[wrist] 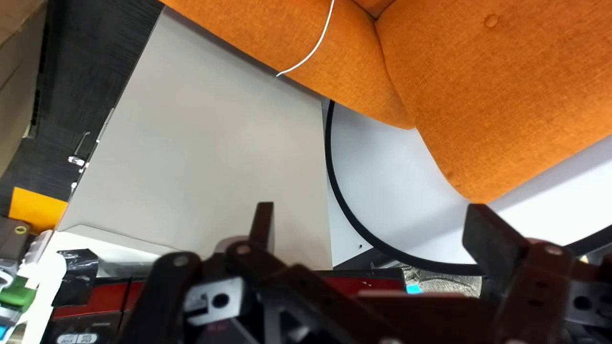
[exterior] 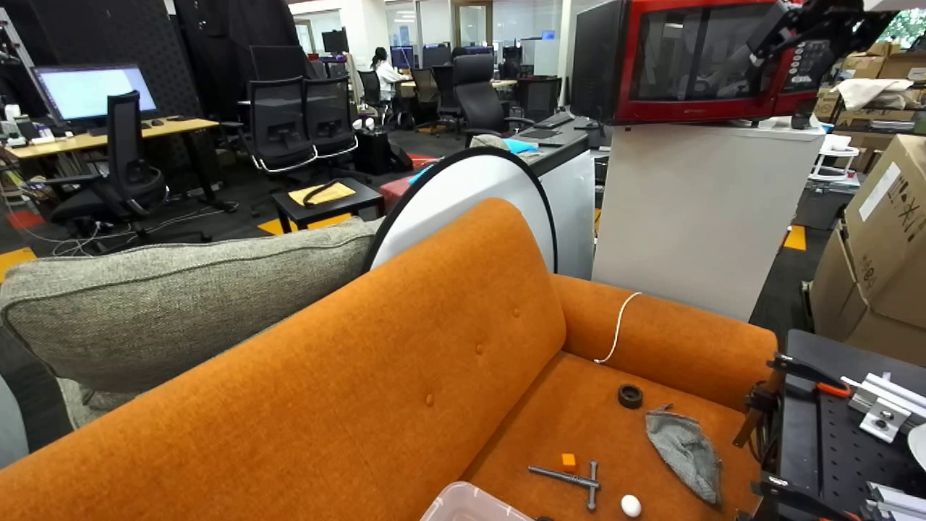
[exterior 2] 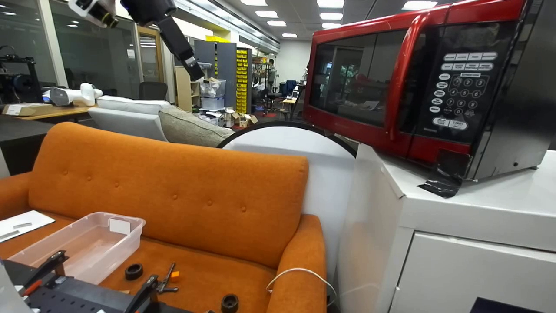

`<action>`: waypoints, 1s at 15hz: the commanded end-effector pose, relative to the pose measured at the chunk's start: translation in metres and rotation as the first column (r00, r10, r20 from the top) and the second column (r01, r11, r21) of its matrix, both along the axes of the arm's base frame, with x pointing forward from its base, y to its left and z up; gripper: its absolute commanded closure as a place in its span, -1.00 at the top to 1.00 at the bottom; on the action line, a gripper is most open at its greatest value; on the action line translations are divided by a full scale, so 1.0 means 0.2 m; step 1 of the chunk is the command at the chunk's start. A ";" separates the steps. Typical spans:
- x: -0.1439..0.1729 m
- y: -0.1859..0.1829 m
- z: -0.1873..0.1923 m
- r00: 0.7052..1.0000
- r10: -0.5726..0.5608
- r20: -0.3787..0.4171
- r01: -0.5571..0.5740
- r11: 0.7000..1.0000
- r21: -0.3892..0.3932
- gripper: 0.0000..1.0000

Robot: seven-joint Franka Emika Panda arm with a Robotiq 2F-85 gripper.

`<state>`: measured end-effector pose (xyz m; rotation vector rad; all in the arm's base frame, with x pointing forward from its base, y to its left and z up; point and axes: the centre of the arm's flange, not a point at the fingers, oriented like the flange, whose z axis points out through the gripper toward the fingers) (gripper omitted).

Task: Open the microwave door

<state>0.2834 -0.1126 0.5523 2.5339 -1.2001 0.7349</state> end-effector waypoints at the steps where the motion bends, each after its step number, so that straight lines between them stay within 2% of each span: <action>1: 0.03 -0.07 0.00 0.994 -0.093 0.053 0.095 0.994 -0.046 1.00; 4: 0.01 -0.22 0.01 0.967 -0.202 0.155 0.222 0.967 -0.125 1.00; 7: -0.05 -0.42 0.02 0.918 -0.306 0.254 0.355 0.918 -0.176 1.00; 10: -0.12 -0.59 0.03 0.849 -0.416 0.325 0.493 0.845 -0.207 1.00; 12: -0.17 -0.69 0.03 0.791 -0.502 0.351 0.587 0.784 -0.203 1.00; 13: -0.22 -0.62 0.05 0.833 -0.451 0.320 0.520 0.837 -0.173 1.00; 15: -0.23 -0.67 0.03 0.804 -0.496 0.328 0.568 0.803 -0.180 1.00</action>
